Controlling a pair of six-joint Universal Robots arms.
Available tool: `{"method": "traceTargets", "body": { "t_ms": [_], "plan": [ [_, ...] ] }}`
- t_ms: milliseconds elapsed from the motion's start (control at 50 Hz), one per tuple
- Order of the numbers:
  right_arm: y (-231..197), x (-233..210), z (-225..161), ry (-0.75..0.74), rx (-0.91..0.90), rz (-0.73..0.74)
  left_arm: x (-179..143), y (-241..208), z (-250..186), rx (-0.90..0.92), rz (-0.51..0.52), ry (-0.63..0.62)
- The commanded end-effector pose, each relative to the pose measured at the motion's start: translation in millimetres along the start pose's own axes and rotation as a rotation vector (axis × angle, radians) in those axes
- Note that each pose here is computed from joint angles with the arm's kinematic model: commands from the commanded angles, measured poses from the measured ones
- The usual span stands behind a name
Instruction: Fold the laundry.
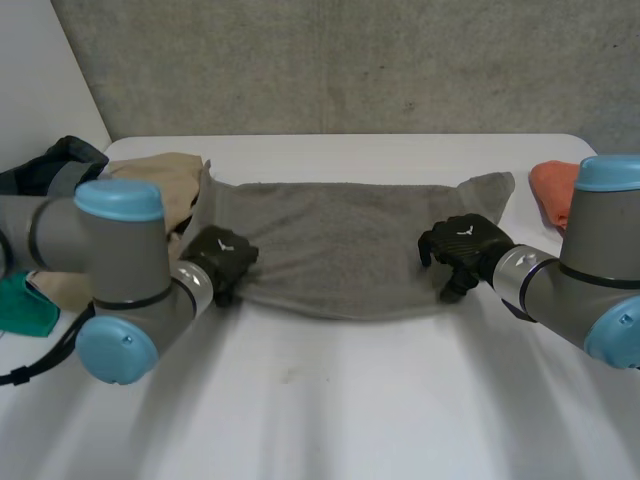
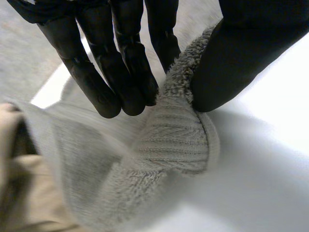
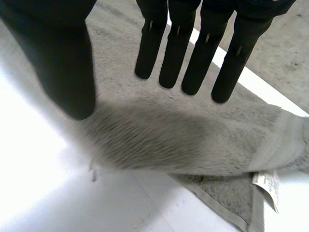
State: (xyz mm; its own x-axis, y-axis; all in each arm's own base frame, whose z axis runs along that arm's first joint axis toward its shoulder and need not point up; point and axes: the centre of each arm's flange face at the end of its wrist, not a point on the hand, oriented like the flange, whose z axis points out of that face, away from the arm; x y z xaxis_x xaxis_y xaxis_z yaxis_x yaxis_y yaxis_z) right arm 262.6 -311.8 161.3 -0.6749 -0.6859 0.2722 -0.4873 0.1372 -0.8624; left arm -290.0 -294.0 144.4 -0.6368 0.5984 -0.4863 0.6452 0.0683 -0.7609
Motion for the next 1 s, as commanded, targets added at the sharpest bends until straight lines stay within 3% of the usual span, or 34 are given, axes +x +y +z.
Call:
{"method": "traceTargets", "body": {
  "t_ms": [20,140,420,680,1000],
  "plan": [
    [-4,17,-14,0.117,-0.062,0.153,-21,-36,-28,0.118,-0.133,-0.067],
    [-3,41,-28,0.192,-0.100,0.301,-26,-45,-36,0.138,-0.166,-0.066],
    [27,71,-35,0.242,-0.221,0.316,-49,-88,-67,0.226,-0.199,-0.062],
    [34,65,24,0.154,-0.146,0.189,-60,-96,-70,0.250,-0.210,-0.091],
    [36,69,53,0.147,-0.108,0.052,-75,-93,-67,0.250,-0.226,-0.114]
  ]
}}
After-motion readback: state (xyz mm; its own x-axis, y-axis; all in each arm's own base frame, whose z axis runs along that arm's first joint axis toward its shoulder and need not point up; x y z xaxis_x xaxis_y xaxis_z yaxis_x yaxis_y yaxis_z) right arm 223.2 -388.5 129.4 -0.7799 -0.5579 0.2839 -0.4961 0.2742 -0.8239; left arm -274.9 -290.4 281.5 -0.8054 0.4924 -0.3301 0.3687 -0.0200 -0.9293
